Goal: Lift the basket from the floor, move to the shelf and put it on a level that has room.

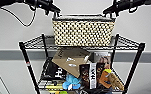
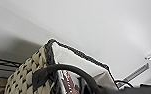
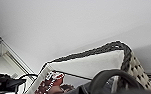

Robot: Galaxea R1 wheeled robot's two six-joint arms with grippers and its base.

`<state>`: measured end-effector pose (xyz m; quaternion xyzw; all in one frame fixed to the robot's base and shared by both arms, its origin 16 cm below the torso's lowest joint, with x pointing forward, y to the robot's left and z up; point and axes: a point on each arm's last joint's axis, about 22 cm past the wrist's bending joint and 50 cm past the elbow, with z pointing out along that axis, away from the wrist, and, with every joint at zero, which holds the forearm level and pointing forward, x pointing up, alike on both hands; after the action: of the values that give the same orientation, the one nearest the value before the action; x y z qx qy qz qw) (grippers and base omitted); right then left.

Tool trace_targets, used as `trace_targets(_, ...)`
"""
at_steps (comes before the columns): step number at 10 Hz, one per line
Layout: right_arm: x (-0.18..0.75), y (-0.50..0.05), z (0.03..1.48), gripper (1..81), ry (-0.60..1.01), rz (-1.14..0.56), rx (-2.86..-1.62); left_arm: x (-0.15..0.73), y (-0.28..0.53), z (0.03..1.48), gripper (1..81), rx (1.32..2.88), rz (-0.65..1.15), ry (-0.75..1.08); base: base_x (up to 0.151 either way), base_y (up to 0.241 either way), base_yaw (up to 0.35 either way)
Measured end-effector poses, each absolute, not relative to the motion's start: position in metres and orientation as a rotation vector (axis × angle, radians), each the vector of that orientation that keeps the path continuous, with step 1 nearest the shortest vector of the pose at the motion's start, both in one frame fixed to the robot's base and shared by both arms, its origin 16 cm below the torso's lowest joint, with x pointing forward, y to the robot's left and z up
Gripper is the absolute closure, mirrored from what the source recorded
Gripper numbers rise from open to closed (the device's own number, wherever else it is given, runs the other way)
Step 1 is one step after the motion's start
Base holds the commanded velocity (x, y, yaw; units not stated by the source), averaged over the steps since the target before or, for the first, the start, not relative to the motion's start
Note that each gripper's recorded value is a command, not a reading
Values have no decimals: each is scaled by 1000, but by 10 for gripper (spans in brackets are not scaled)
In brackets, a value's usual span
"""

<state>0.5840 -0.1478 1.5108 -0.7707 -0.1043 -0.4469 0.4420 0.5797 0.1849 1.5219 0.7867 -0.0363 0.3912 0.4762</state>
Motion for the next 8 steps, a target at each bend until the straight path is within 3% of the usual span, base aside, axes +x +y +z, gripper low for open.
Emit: trace_targets(8, 640, -159, 1484, 811, -163, -1162, -1892, 639, 181, 1489, 811, 1930, 978, -13, 0, 0, 0)
